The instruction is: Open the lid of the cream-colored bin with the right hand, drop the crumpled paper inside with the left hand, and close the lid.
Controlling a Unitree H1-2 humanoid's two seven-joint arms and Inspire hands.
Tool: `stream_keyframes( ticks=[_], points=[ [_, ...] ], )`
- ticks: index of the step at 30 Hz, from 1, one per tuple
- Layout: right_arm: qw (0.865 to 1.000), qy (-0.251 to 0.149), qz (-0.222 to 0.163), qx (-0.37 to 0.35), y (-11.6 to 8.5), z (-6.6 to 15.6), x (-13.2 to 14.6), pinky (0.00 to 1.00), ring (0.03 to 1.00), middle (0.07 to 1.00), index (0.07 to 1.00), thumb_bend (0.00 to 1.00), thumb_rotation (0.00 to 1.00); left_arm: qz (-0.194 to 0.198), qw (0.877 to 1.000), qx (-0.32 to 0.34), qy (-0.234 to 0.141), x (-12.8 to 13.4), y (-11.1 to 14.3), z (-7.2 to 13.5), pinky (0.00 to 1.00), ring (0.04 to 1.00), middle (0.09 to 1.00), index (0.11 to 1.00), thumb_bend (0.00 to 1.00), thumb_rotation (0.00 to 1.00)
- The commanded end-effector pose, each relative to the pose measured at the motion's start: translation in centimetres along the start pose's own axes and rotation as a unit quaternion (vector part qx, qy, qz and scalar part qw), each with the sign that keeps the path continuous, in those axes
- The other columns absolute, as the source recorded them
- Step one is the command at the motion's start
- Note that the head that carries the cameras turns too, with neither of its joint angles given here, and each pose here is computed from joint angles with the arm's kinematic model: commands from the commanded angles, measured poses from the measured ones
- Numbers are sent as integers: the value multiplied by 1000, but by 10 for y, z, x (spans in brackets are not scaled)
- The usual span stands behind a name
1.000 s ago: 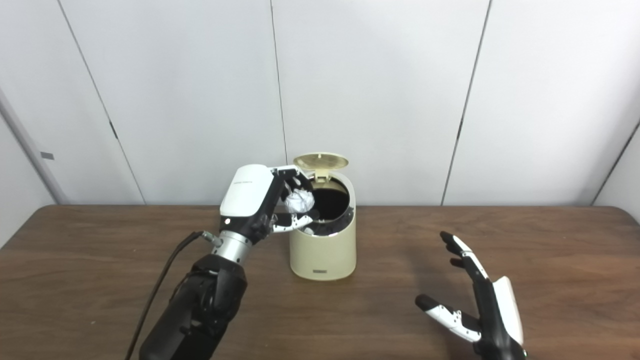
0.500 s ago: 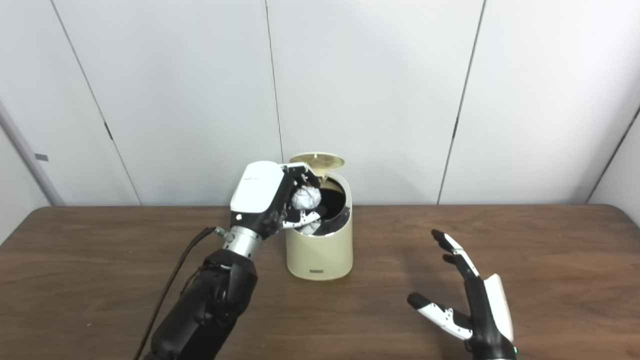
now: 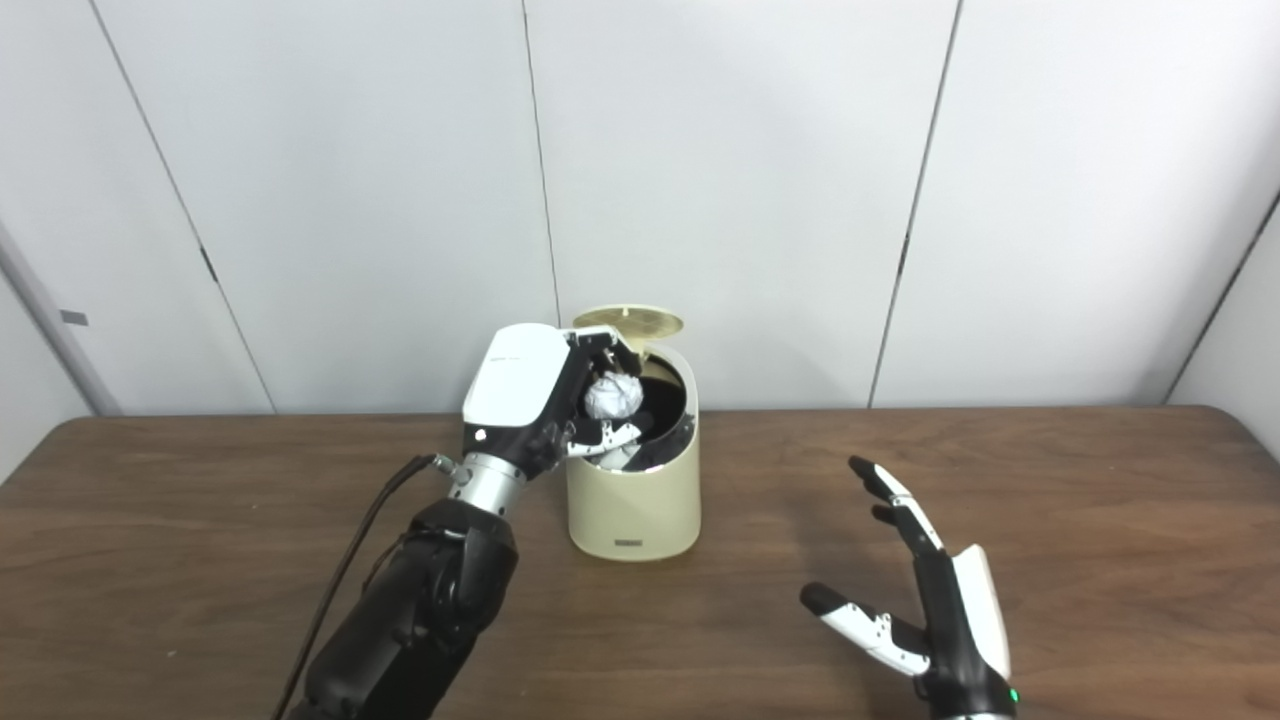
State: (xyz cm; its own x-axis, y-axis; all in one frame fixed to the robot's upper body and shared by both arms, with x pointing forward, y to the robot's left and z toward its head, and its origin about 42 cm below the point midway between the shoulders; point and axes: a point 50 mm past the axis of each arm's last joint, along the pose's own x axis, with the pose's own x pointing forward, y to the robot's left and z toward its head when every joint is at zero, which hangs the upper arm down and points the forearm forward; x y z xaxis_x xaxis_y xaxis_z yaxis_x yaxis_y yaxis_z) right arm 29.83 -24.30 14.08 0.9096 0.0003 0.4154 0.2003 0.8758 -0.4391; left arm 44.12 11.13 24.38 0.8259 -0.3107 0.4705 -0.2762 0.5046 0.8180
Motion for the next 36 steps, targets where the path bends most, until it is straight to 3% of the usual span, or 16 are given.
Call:
stream_keyframes(
  ticks=[1,22,23,24,26,36],
  points=[
    [999,21,6,31,26,2,-13,805,869,877,859,848,792,25,999,1,-35,22,18,18,326,419,485,541,473,0],
    [999,22,8,35,28,0,-13,825,879,882,866,859,791,10,999,12,-33,22,22,17,382,455,490,499,523,11],
    [999,21,8,34,28,0,-13,823,878,882,865,858,792,7,999,13,-33,21,22,17,395,469,516,506,618,26],
    [999,21,8,33,28,0,-13,822,878,882,865,860,796,3,999,14,-33,21,22,17,406,480,532,530,805,25],
    [999,23,8,35,28,1,-13,823,879,884,867,867,799,-4,999,16,-35,20,22,17,426,502,557,564,961,39],
    [999,19,8,24,26,0,-11,810,868,876,861,862,809,-8,999,19,-41,19,25,18,459,537,591,595,1000,93]
  ],
)
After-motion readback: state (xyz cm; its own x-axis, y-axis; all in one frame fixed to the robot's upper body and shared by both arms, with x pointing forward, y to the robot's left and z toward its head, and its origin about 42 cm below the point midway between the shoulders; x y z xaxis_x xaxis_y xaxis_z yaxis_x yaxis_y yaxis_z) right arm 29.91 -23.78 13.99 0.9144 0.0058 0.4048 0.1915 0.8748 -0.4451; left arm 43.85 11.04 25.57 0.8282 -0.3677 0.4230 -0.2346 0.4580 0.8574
